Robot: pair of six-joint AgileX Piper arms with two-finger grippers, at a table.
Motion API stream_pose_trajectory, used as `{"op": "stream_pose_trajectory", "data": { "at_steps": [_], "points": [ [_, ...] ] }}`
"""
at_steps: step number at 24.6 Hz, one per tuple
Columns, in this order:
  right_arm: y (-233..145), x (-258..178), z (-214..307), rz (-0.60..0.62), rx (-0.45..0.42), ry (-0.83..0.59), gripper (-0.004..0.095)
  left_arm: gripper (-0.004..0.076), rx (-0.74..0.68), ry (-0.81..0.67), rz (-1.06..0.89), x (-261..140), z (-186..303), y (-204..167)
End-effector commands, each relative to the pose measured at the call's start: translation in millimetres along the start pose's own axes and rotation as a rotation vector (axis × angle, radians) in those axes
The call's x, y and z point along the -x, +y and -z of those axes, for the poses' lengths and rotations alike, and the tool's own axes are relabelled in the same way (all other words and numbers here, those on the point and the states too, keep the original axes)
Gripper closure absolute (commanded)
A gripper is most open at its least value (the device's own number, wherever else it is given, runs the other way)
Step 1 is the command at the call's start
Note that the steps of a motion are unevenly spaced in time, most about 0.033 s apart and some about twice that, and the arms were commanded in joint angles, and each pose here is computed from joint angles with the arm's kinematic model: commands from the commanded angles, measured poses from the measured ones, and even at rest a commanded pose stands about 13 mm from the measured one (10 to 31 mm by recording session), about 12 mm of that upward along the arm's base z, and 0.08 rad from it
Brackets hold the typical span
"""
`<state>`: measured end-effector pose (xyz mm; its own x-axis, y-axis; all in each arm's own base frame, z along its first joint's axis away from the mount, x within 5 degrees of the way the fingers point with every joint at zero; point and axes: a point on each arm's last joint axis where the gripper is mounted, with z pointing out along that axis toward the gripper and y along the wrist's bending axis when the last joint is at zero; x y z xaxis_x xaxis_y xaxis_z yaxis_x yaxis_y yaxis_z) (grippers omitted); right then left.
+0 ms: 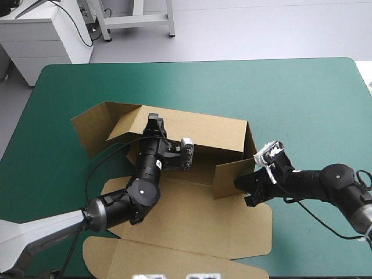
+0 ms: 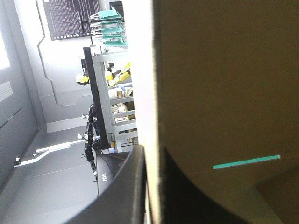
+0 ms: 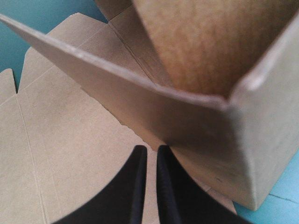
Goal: Fold the box
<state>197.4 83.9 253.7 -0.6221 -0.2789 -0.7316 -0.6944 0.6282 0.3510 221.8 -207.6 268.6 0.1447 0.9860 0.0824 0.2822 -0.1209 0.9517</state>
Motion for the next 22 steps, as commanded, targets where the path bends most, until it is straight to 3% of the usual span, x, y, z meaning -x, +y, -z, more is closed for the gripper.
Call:
{"op": "stream_pose_trajectory", "data": {
  "at_steps": [1,8,14,16,18,19,20,22],
  "points": [
    [5.6,10.0,6.2,0.027,0.011,-0.055,0.0730,0.0732,-0.020,-0.035,0.042,2.8,4.2,3.9],
    [4.9,10.2,6.2,0.052,0.003,-0.057,0.0428,0.0732,-0.019,-0.035,0.043,2.9,4.2,4.0],
    [5.2,9.9,6.2,0.039,0.006,-0.054,0.0386,0.0732,-0.019,-0.035,0.043,2.9,4.2,4.0],
    [5.1,8.4,6.1,0.041,0.005,-0.038,0.0437,0.0732,-0.019,-0.035,0.043,2.9,4.2,4.0],
    [4.5,7.0,6.1,0.031,-0.001,-0.022,0.0610,0.0732,-0.019,-0.035,0.043,2.9,4.2,4.0],
    [4.1,5.8,6.1,0.030,-0.006,-0.009,0.0826,0.0732,-0.019,-0.035,0.043,2.9,4.2,4.0],
    [3.8,5.2,6.1,0.030,-0.008,-0.002,0.0921,0.0732,-0.019,-0.035,0.043,2.9,4.2,4.0],
    [3.6,4.6,6.1,0.011,-0.011,0.004,0.0906,0.0732,-0.019,-0.035,0.045,2.9,4.2,4.0]
  ]
}}
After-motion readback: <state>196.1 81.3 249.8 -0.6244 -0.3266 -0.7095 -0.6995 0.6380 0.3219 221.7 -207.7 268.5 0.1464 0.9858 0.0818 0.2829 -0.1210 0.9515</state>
